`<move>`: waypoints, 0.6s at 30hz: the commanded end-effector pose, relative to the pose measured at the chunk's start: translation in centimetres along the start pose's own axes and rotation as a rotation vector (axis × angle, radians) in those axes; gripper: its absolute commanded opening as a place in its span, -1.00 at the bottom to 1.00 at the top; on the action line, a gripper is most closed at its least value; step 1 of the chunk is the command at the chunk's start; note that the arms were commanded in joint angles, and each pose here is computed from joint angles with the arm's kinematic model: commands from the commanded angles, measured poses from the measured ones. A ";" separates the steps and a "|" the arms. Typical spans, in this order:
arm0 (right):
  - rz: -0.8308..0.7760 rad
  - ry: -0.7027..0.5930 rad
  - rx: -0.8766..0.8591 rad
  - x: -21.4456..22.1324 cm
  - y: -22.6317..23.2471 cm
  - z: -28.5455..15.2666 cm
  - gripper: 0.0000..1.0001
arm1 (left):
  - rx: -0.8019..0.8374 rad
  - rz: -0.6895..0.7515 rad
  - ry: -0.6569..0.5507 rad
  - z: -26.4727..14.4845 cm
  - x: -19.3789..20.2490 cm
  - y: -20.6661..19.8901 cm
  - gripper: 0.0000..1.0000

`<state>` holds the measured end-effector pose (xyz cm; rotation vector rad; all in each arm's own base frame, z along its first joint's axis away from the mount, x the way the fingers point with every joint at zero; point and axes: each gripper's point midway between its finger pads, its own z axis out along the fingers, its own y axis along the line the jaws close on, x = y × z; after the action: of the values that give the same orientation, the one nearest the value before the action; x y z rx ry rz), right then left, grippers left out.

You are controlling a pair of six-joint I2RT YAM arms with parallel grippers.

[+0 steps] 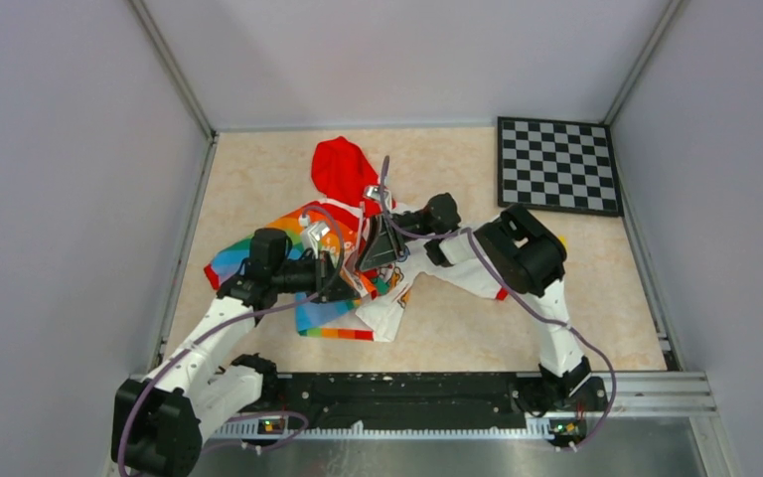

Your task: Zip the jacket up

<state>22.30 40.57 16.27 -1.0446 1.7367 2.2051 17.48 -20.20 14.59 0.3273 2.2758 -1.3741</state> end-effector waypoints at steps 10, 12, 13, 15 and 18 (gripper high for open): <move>-0.236 -0.147 0.294 -3.9 -0.2 -2.0 0.05 | 0.034 0.057 -0.014 0.0 -0.4 -0.7 -1.00; -0.225 -0.131 0.261 -3.7 0.0 -2.2 0.08 | 0.039 0.057 -0.010 0.1 -0.4 -0.7 -1.00; -0.222 -0.110 0.258 -3.3 -0.3 -2.2 0.09 | 0.041 0.059 -0.011 0.1 -0.4 -0.8 -1.00; -0.219 -0.093 0.233 -2.8 -0.1 -2.1 0.08 | 0.041 0.060 -0.012 0.0 -0.4 -0.8 -1.00; -0.219 -0.085 0.227 -2.5 -0.1 -2.1 0.07 | 0.042 0.064 -0.015 0.0 -0.4 -0.8 -1.00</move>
<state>25.23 39.81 17.78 -0.9615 1.7272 1.8634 17.43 -20.24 14.60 0.3306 2.2753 -1.3767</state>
